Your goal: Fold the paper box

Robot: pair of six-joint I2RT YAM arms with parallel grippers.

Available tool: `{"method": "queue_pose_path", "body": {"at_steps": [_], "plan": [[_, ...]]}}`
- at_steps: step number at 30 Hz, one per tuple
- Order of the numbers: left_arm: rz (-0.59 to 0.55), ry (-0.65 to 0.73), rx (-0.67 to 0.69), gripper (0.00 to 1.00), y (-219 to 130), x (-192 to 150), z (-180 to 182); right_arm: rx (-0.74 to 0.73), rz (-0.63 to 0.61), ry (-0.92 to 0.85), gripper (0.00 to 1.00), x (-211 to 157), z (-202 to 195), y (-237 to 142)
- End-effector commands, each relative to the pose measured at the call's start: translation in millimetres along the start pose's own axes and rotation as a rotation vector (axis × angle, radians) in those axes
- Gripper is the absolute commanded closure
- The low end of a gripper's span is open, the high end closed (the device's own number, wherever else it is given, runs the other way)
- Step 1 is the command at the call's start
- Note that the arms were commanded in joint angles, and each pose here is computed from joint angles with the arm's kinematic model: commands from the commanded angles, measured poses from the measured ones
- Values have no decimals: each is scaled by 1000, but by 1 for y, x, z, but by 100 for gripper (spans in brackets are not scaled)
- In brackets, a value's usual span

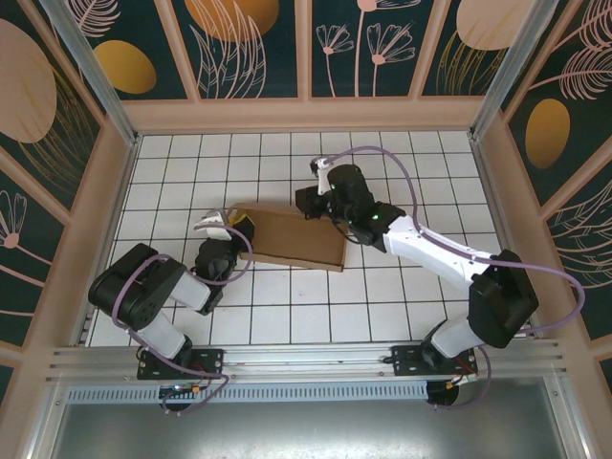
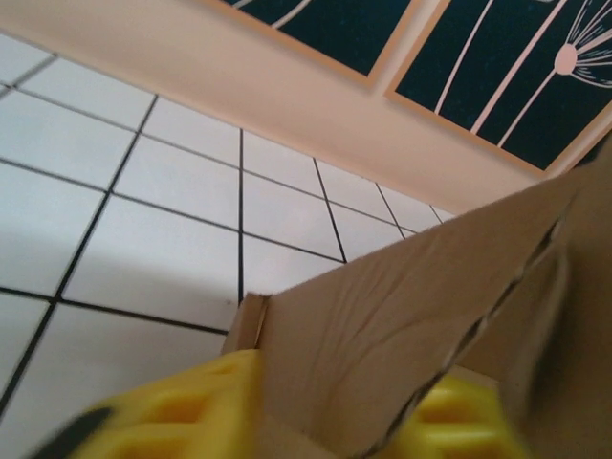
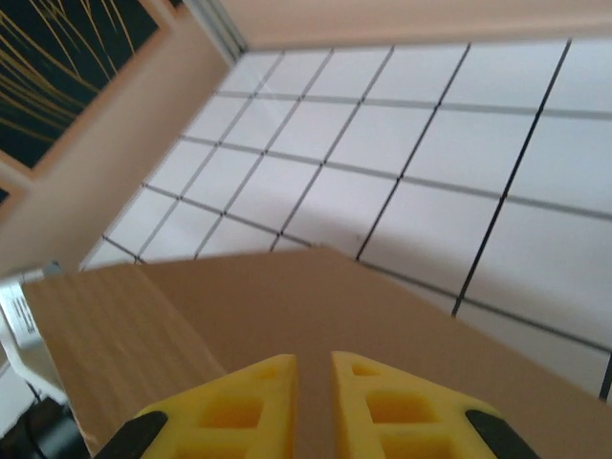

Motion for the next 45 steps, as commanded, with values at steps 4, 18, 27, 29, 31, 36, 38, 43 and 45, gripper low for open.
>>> {"method": "queue_pose_path", "body": {"at_steps": [4, 18, 27, 29, 31, 36, 38, 43, 45], "plan": [[80, -106, -12, 50, -1, -11, -4, -5, 42, 3, 84, -29, -6, 1], [331, -300, 315, 52, -43, -40, 41, -59, 20, 1, 83, -43, -31, 6], [257, -295, 504, 45, -85, -12, 73, -64, 42, 13, 85, -49, -43, 6], [238, -299, 515, 42, -89, -5, 74, -65, 61, 9, 85, -54, -45, 7], [240, -302, 539, 41, -93, -2, 77, -73, 69, 4, 85, -58, -48, 8], [143, -264, 660, 41, -113, 42, 89, -103, 112, -25, 86, -73, -57, 10], [70, -218, 663, 41, -116, 77, 86, -113, 134, -35, 86, -82, -62, 12], [4, -54, 502, 47, -93, 141, 48, -178, 188, -49, 88, -102, -82, 17], [44, -1, 419, 47, -75, 148, 29, -233, 183, -62, 88, -102, -91, 16]]}}
Point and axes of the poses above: each hand's point on the last joint's axis, 136 mm out from that joint toward the fingers, its own y axis out along the fingers, its own z axis along the line the jaws close on, x = y × z, the point moved 1 cm from there along -y, back along the fingers, and after that the axes turned 13 degrees about y, right-handed, at the moved point
